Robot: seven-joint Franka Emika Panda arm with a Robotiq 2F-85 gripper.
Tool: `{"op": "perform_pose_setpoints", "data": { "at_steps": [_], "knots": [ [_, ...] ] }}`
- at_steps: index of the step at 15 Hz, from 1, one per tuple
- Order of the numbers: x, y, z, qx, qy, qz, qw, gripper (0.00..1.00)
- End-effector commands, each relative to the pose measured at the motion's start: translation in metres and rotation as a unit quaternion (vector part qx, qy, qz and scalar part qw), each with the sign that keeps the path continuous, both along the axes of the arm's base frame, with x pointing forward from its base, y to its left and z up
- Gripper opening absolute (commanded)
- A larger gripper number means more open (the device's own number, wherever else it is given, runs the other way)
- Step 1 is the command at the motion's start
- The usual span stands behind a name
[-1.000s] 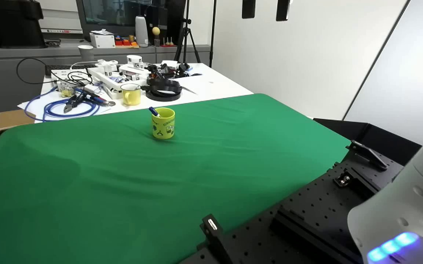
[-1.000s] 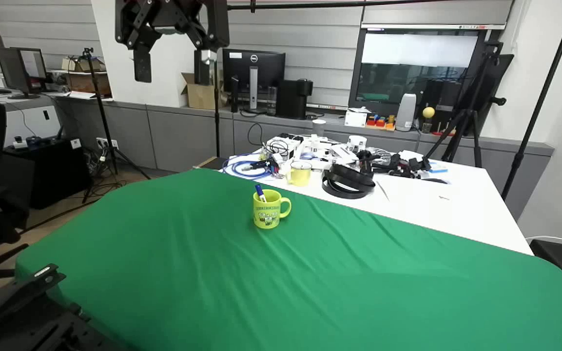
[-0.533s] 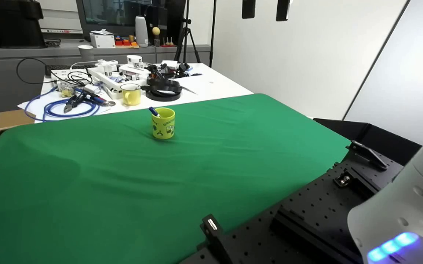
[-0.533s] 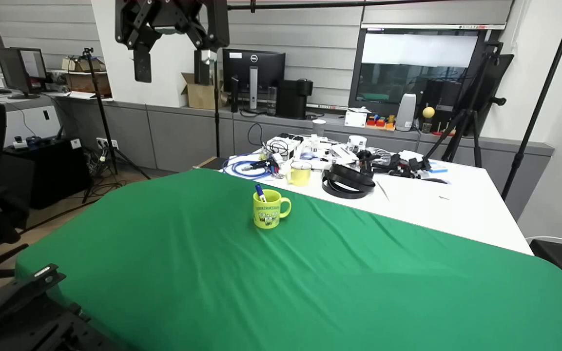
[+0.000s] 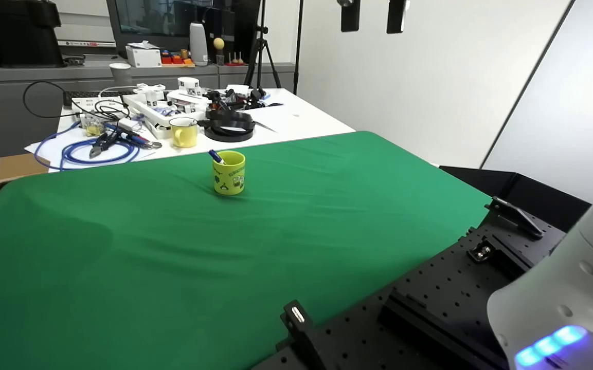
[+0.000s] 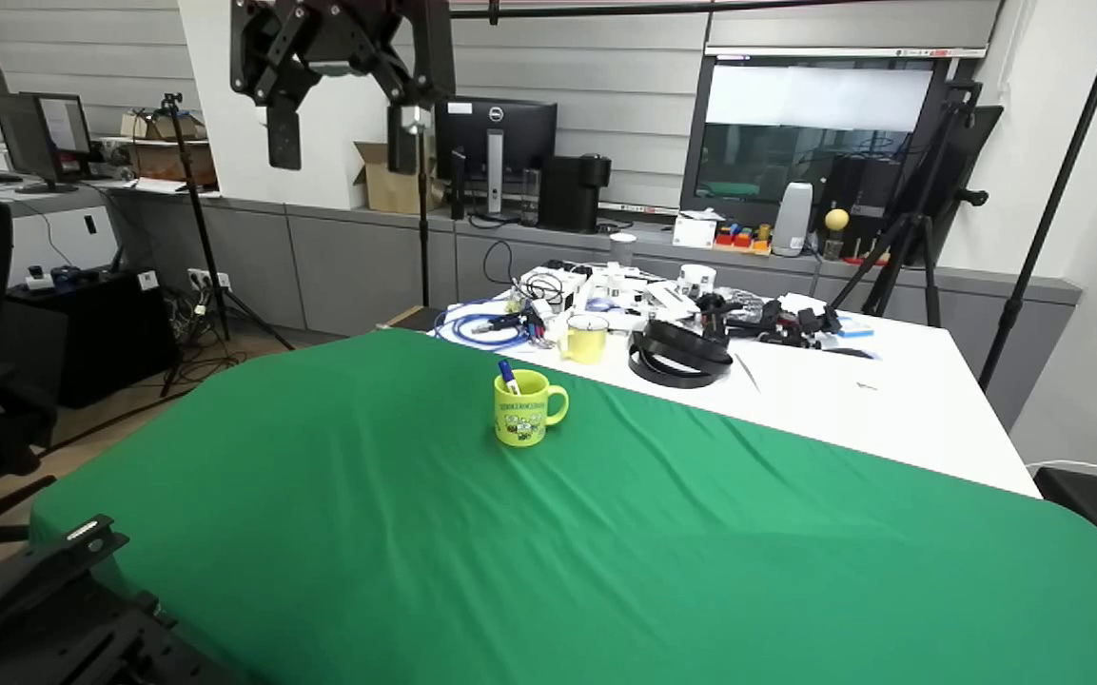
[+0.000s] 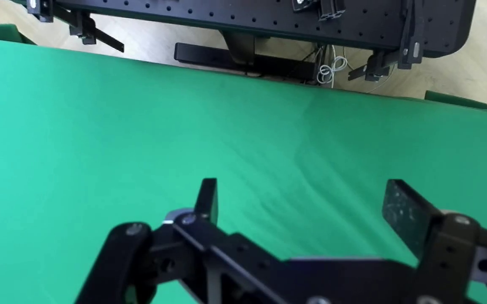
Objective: Take the pen out of the mug and put it on the table
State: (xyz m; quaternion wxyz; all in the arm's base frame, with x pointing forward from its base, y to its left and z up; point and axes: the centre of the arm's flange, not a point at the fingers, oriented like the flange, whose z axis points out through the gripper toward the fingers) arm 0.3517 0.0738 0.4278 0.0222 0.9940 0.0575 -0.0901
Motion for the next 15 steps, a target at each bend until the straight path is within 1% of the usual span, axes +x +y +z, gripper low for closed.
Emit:
{"op": "perform_pose_setpoints", "data": {
  "at_steps": [1, 3, 6, 9, 11, 12, 13, 15],
  "knots": [
    [0.054, -0.015, -0.013, -0.021, 0.022, 0.055, 0.998, 1.0],
    [0.094, -0.023, -0.021, -0.042, 0.016, 0.093, 0.9947, 1.0],
    [0.153, -0.021, -0.03, -0.067, 0.006, 0.144, 0.9873, 1.0],
    [0.201, -0.006, -0.04, -0.077, -0.012, 0.198, 0.9771, 1.0],
    [0.226, 0.014, -0.051, -0.065, -0.027, 0.238, 0.9688, 1.0],
    [0.236, 0.024, -0.057, -0.054, -0.029, 0.255, 0.965, 1.0],
    [0.2, 0.009, -0.056, -0.059, -0.027, 0.226, 0.972, 1.0],
    [0.216, 0.024, -0.066, -0.053, -0.027, 0.246, 0.9675, 1.0]
  ]
}}
